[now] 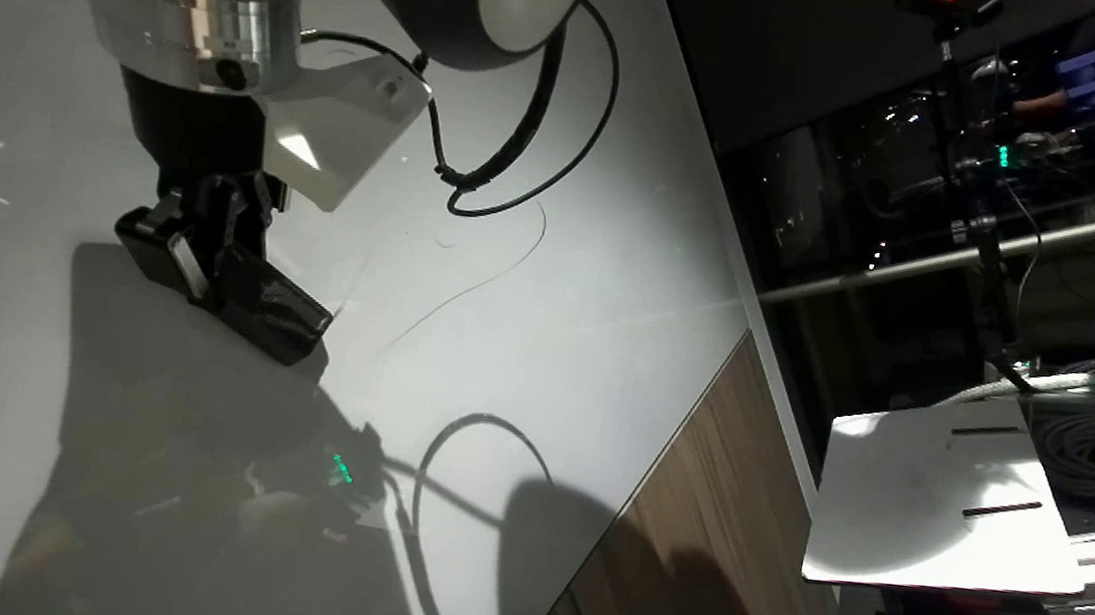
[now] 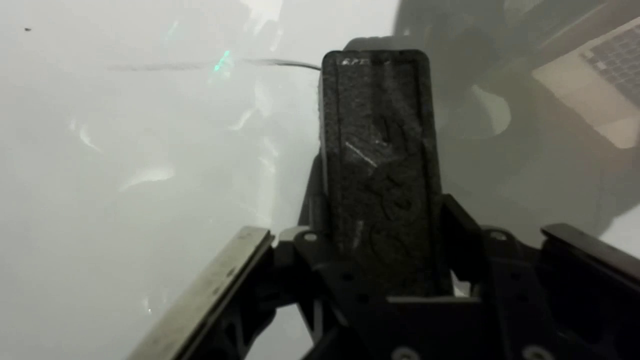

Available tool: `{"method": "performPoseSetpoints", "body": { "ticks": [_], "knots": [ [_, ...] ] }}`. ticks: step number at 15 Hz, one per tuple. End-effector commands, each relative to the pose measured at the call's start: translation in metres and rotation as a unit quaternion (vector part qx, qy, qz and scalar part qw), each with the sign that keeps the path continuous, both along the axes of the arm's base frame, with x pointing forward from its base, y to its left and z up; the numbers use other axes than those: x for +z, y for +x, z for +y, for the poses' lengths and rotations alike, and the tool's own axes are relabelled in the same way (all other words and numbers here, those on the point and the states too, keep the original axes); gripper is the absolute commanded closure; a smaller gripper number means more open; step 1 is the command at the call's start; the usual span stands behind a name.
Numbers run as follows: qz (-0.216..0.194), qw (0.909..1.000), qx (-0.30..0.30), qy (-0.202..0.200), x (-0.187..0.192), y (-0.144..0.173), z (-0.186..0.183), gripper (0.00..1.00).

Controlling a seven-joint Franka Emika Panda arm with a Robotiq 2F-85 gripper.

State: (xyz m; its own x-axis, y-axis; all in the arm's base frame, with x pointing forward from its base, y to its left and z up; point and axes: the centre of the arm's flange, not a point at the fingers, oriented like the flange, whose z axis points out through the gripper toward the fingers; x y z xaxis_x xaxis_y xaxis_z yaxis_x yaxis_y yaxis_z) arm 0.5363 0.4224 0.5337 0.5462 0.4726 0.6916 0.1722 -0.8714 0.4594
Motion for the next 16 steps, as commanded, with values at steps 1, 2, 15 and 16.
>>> {"method": "performPoseSetpoints", "body": {
  "ticks": [1, 2, 15, 16],
  "knots": [
    [0.025, 0.9983, 0.052, -0.001, -0.001, 0.023, -0.049, 0.71],
    [0.032, 0.9975, 0.063, -0.002, -0.003, 0.019, -0.059, 0.71],
    [0.044, 0.9973, 0.032, -0.049, -0.043, 0.027, -0.225, 0.71],
    [0.036, 0.9977, 0.018, -0.054, -0.041, 0.027, -0.241, 0.71]
  ]
}}
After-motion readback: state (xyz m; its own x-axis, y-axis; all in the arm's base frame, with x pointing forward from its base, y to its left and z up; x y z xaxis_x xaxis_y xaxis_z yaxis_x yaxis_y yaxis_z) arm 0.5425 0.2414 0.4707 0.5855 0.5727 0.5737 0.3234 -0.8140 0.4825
